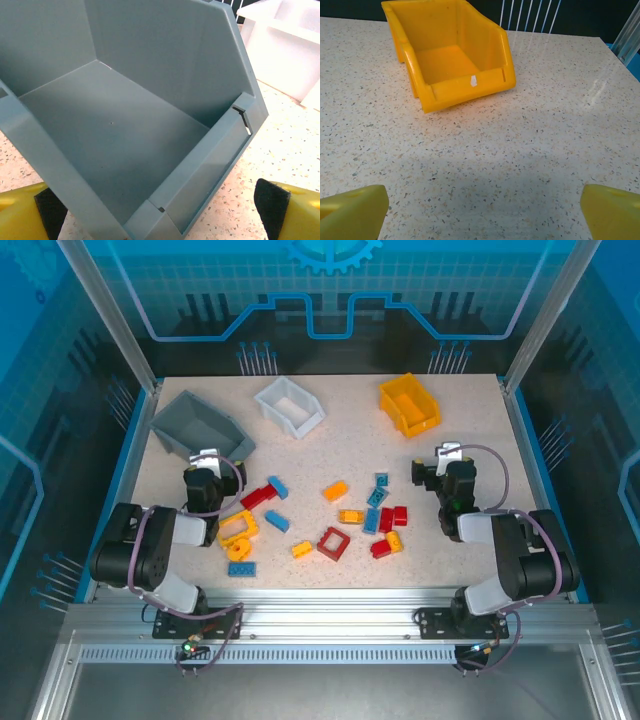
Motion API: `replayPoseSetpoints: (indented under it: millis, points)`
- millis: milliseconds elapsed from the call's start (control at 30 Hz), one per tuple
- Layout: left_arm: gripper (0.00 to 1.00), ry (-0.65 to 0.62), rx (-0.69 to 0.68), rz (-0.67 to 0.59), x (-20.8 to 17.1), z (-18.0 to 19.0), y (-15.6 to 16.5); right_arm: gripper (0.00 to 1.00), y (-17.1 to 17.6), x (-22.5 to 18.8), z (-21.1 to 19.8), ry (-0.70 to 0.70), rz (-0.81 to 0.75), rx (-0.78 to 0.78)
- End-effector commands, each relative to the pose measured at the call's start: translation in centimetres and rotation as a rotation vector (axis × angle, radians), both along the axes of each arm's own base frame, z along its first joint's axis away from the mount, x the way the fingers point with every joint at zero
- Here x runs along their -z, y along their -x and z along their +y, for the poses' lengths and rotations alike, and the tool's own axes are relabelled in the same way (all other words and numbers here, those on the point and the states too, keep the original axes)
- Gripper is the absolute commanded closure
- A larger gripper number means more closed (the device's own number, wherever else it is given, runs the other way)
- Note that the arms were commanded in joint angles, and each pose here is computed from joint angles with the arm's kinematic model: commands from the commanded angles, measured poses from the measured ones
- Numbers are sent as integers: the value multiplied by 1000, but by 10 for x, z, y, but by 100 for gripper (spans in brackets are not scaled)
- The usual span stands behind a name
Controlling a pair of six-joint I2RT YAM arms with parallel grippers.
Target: Sort the legos into containers by color
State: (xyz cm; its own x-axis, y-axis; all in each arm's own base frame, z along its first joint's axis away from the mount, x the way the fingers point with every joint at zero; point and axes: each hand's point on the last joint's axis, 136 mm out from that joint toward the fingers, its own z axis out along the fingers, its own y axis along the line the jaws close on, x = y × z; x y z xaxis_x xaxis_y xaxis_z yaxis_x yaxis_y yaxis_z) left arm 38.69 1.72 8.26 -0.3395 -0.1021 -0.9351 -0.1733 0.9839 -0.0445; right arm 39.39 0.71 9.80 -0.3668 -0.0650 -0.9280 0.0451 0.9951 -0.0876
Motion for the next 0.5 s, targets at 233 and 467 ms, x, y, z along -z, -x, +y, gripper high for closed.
replayPoseSetpoints:
  millis: [233,467]
  points:
    - [1,8,16,-42,-13,-2,-8,0,0,2,0,-14,1,1]
    - [1,11,16,-42,-13,-2,-8,0,0,2,0,-15,1,2]
